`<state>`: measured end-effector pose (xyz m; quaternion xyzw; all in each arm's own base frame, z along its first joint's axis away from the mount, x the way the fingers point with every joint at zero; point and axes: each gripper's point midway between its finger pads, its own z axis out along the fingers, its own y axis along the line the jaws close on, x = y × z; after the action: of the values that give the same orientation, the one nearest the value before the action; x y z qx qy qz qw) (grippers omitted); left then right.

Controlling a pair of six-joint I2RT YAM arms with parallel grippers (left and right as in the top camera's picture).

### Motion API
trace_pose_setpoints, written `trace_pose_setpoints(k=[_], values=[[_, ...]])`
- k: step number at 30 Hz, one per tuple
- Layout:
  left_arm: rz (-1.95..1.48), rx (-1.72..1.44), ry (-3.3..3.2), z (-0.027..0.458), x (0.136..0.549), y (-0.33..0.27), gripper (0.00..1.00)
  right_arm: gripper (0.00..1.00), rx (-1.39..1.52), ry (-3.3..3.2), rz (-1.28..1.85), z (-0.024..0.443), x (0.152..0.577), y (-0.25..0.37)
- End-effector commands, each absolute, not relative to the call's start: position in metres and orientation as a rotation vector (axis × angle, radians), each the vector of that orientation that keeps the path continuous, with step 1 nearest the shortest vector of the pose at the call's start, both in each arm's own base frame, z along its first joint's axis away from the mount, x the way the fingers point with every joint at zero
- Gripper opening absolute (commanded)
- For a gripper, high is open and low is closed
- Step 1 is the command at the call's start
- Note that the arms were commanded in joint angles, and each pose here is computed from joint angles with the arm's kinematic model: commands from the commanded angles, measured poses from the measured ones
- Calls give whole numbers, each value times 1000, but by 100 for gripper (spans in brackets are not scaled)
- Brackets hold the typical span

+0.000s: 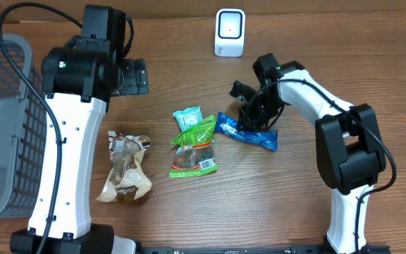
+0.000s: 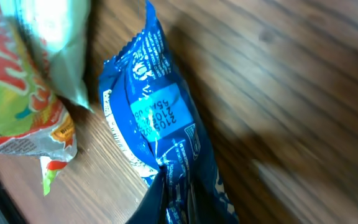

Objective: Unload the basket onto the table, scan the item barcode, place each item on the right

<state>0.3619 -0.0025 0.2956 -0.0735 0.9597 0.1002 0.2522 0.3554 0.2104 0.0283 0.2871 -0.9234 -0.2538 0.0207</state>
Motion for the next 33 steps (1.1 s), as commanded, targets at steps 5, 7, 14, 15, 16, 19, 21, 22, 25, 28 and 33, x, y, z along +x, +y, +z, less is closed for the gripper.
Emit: trace_pose_setpoints(k=[5, 7, 14, 15, 16, 19, 21, 22, 25, 28, 33], values=[[283, -194, 2571, 309, 360, 1, 100, 4, 453, -3288, -203, 72, 430, 172], [283, -194, 2571, 309, 360, 1, 99, 4, 336, -3419, 81, 84, 449, 157], [283, -194, 2571, 309, 360, 1, 100, 4, 12, -3730, 957, 142, 500, 139], [283, -194, 2571, 309, 360, 1, 100, 4, -35, -3764, 1040, 152, 505, 139], [283, -194, 2571, 309, 360, 1, 100, 4, -109, -3803, 1135, 164, 511, 139], [283, -194, 2571, 309, 360, 1, 100, 4, -267, -3894, 1289, 192, 526, 142], [283, -194, 2571, 309, 360, 1, 100, 4, -256, -3959, 1266, 202, 536, 150], [283, -194, 2571, 309, 360, 1, 100, 4, -253, -3994, 1239, 206, 542, 153], [283, -194, 2572, 309, 360, 1, 100, 4, -300, -4080, 1218, 220, 556, 156], [283, -194, 2572, 309, 360, 1, 100, 4, -129, -4164, 1204, 228, 574, 169], [283, -194, 2571, 309, 360, 1, 100, 4, 244, -4175, 1445, 226, 599, 186]])
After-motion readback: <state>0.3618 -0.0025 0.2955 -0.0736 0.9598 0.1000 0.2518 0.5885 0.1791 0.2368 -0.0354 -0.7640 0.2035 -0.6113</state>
